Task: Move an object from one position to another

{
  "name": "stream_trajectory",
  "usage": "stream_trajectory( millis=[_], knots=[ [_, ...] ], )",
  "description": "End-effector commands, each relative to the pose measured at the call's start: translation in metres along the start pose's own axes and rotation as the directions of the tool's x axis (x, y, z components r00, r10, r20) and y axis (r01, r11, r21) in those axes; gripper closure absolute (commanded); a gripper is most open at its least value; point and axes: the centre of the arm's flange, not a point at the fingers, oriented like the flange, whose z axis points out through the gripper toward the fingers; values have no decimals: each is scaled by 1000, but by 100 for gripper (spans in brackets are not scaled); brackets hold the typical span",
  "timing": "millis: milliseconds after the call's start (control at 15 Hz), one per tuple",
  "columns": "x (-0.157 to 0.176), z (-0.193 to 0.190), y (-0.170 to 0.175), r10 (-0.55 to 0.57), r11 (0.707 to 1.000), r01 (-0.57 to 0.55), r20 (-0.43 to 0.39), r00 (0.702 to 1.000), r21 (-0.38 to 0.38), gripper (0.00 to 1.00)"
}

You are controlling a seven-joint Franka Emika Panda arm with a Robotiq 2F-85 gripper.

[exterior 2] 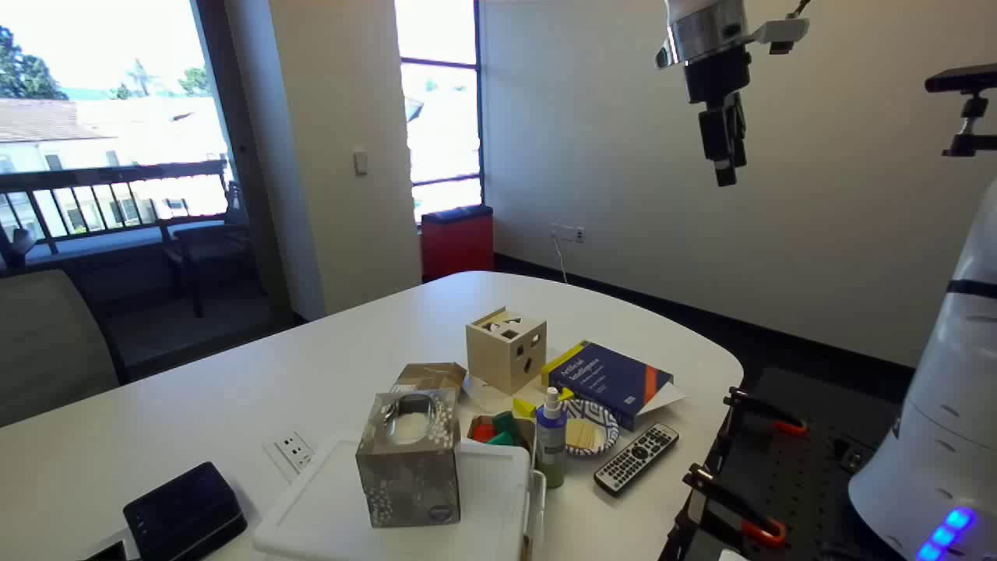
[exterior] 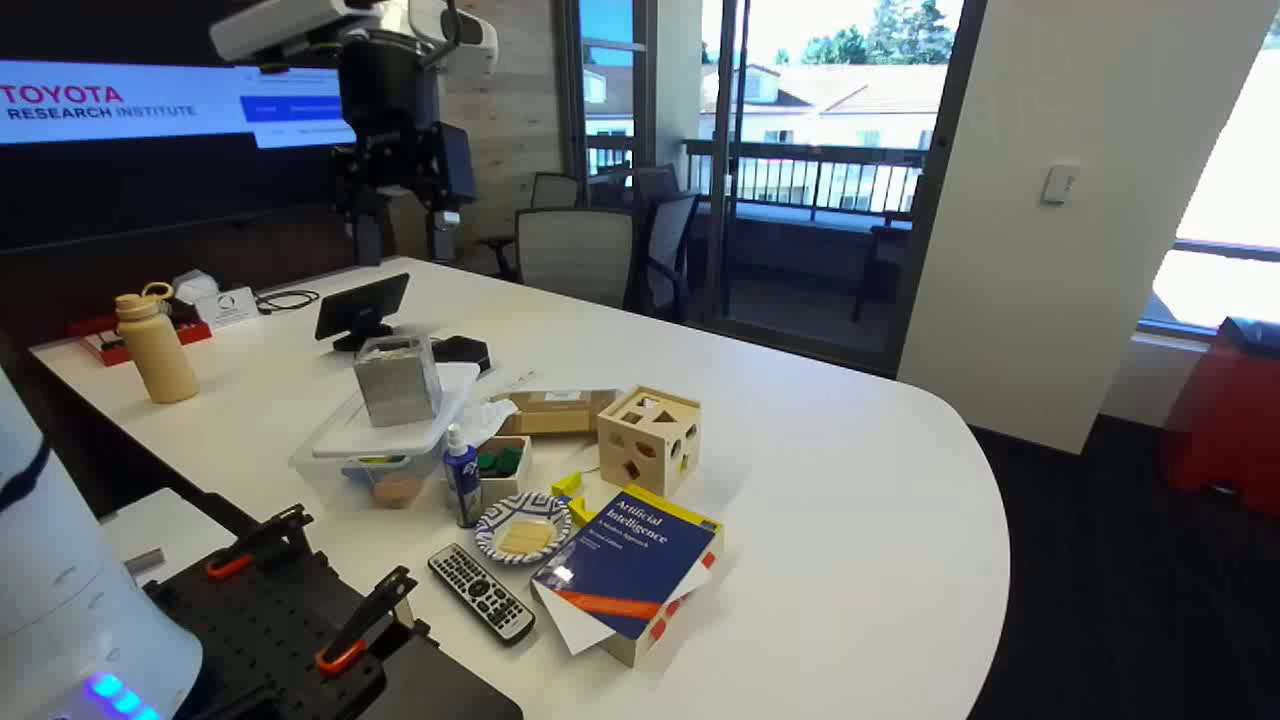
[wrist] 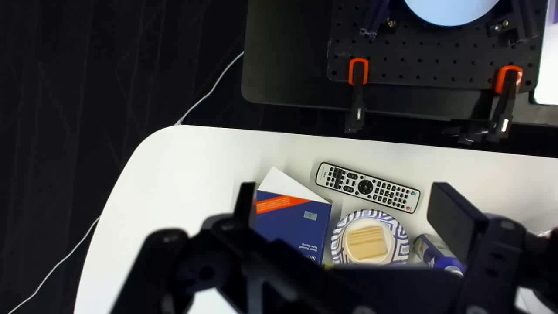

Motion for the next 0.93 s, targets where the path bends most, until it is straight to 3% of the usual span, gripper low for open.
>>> stream_trajectory(
  millis=[0,267,600,867],
  knots=[
    [0,0,0,0,1000,0,0,1000,0,0],
    [0,0,0,0,1000,0,0,1000,0,0],
    [104,9,-42,170,978,-163,-47,984,130,0],
    [191,18,-62,381,898,-342,-99,919,276,0]
  ],
)
